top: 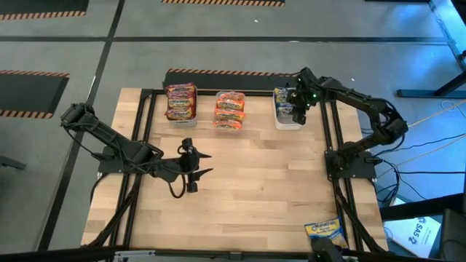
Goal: Sort Maruchan noodles
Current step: Put the left blue noodle into the white bin, then put the blue noodle into the white bin
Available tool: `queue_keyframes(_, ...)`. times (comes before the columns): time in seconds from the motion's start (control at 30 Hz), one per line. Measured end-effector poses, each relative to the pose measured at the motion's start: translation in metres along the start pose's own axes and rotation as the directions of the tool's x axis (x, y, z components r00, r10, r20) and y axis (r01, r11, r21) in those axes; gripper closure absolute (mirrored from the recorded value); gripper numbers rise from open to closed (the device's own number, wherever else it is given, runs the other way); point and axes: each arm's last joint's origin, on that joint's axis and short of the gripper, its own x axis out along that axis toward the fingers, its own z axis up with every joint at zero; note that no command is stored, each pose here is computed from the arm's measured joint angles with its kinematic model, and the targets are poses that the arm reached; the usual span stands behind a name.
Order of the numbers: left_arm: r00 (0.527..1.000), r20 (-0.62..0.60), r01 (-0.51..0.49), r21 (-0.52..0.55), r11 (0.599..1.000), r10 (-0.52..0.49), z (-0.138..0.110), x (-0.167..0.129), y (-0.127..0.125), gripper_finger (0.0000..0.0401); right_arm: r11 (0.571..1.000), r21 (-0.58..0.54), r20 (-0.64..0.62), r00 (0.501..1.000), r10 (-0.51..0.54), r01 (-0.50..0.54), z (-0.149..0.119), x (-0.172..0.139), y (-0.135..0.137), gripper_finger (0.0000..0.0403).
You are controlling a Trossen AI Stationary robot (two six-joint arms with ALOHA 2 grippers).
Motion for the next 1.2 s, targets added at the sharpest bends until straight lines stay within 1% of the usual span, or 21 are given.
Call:
queue_keyframes(0.27,1.0,0.0,0.0,-0.001,1.0,0.0,0.0,0.0,0.0,0.0205,0.998,0.006,-0.067,0.996,0.067,-0.066,-0.003,0.026,-0.006,0.0315)
queue_keyframes(0.4,1.0,0.0,0.0,-0.001,1.0,0.0,0.0,0.0,0.0,0.0205,0.997,-0.012,-0.081,0.994,0.075,-0.076,-0.004,0.033,-0.009,0.0315)
queue_keyframes(0.47,1.0,0.0,0.0,-0.001,1.0,0.0,0.0,0.0,0.0,0.0205,0.998,-0.015,-0.087,0.995,0.055,-0.056,-0.003,0.036,-0.011,0.0313)
queue_keyframes(0.6,1.0,0.0,-0.001,-0.002,1.0,0.001,0.0,0.0,0.0,0.0205,1.0,0.021,-0.11,0.994,-0.005,0.007,-0.002,0.037,-0.013,0.0282)
queue_keyframes(0.77,1.0,0.0,-0.001,-0.001,1.0,0.001,0.0,0.0,0.0,0.0205,0.998,0.047,-0.103,0.994,-0.044,0.05,0.0,0.037,-0.017,0.0218)
queue_keyframes(0.87,1.0,-0.001,0.001,-0.001,1.0,-0.001,0.0,0.0,0.0,0.0205,0.995,0.068,-0.129,0.989,-0.067,0.077,0.007,0.027,-0.02,0.0187)
queue_keyframes(0.97,1.0,-0.004,0.026,-0.002,1.0,-0.026,0.0,0.0,-0.001,0.0205,0.992,0.107,-0.152,0.987,-0.054,0.071,0.016,0.012,-0.021,0.0166)
queue_keyframes(1.1,0.999,-0.005,0.033,-0.001,0.999,-0.033,0.0,0.0,-0.001,0.0205,0.985,0.15,-0.146,0.987,-0.06,0.082,0.03,-0.012,-0.022,0.0155)
queue_keyframes(1.2,0.999,-0.005,0.034,-0.001,0.999,-0.034,0.0,0.0,-0.001,0.0205,0.983,0.173,-0.16,0.986,-0.037,0.065,0.041,-0.025,-0.013,0.0154)
